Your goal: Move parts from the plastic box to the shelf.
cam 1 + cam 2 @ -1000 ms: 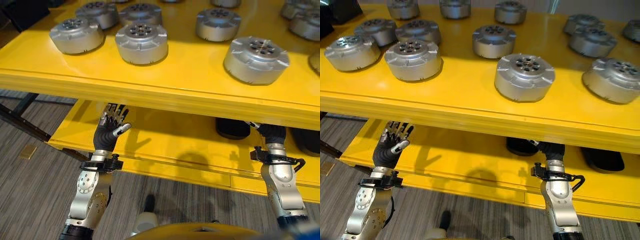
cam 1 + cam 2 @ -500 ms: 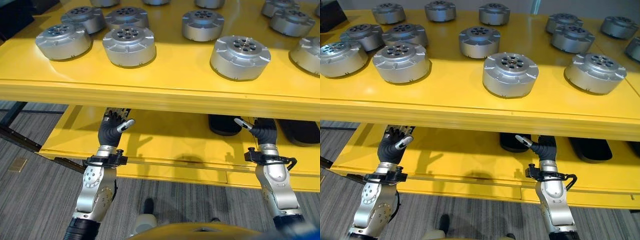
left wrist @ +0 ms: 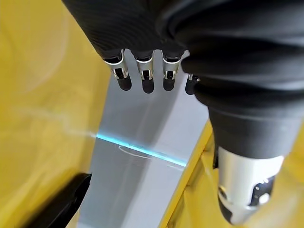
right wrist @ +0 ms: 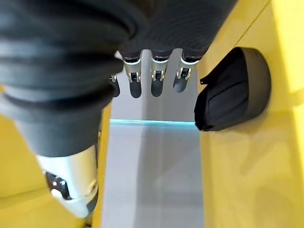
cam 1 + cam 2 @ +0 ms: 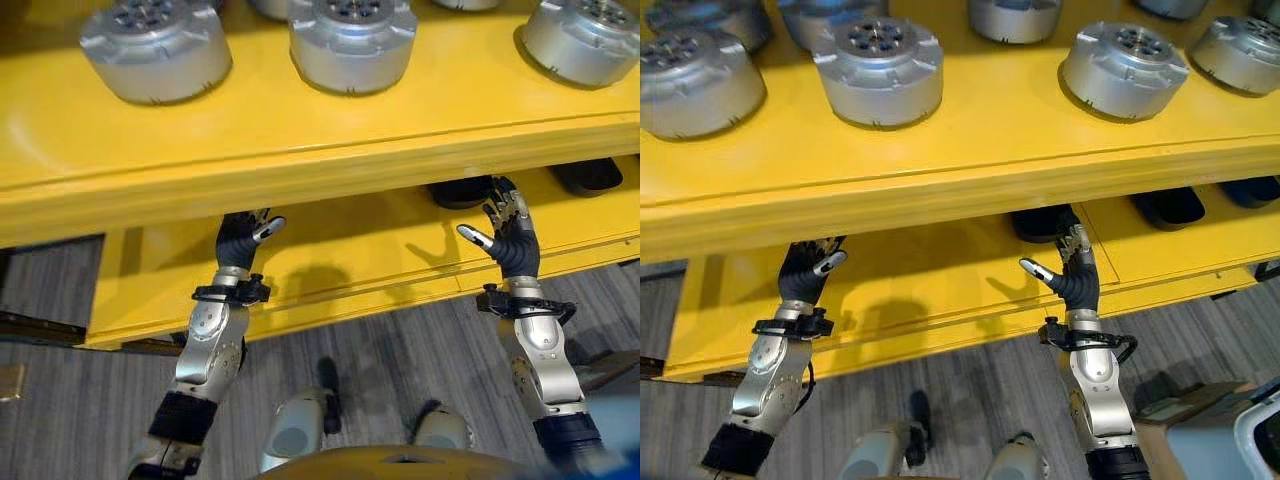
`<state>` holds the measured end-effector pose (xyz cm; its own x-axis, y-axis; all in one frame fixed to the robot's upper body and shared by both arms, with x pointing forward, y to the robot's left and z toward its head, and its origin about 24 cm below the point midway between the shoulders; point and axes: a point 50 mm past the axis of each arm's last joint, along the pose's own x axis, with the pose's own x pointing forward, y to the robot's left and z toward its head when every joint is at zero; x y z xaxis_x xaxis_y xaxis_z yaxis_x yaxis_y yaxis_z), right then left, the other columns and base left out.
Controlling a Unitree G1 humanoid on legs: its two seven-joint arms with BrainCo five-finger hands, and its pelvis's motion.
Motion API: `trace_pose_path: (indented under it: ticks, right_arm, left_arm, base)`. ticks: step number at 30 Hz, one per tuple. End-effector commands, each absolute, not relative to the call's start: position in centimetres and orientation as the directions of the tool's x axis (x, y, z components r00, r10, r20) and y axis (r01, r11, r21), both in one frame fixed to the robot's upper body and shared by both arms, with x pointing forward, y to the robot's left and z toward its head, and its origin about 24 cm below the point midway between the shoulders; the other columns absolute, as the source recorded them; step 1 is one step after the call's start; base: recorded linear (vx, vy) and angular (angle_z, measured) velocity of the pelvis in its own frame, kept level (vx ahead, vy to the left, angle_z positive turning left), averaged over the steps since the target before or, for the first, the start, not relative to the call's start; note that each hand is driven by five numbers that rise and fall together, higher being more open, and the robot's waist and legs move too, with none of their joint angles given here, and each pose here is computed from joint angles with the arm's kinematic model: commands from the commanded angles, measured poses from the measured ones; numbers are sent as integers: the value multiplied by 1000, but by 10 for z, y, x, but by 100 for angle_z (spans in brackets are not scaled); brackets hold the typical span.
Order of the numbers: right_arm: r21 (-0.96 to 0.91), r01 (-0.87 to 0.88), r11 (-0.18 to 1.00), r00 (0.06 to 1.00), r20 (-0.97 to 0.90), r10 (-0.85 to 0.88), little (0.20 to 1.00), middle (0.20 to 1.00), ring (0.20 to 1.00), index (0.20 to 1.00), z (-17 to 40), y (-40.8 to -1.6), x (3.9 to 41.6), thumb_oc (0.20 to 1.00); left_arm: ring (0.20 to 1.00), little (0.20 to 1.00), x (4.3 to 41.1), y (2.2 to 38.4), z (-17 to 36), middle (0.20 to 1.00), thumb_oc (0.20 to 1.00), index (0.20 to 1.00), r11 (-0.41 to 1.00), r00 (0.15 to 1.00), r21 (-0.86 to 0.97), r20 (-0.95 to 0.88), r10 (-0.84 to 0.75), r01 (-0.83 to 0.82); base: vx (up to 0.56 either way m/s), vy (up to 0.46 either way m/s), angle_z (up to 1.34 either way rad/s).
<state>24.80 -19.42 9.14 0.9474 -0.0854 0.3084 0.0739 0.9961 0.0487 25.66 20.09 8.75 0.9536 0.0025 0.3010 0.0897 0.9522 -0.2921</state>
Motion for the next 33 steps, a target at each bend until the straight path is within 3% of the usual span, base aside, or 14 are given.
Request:
trace_pose_path:
  ticks: [1, 19, 33]
  right_arm:
    - [71, 65, 995, 909, 408, -88, 1000, 1000, 1000, 1000, 112, -198, 248, 1000]
    - [-24, 168, 985, 913, 381, -146, 1000, 1000, 1000, 1000, 105, -233, 215, 1000]
    - [-23, 157, 987, 896, 423, -132, 1000, 1000, 1000, 1000, 111, -236, 224, 1000]
  left_arm:
    - [1000, 1000, 245, 215, 110, 1000, 1000, 1000, 962, 917, -258, 399, 22, 89]
    - [1000, 1000, 222, 217, 70, 1000, 1000, 1000, 945, 970, -318, 242, 6, 73]
    - [1000, 1000, 230, 199, 68, 1000, 1000, 1000, 935, 965, -334, 259, -32, 121]
  base:
    - [-51, -28, -62]
    - [-54, -187, -62]
    - [-22, -176, -79]
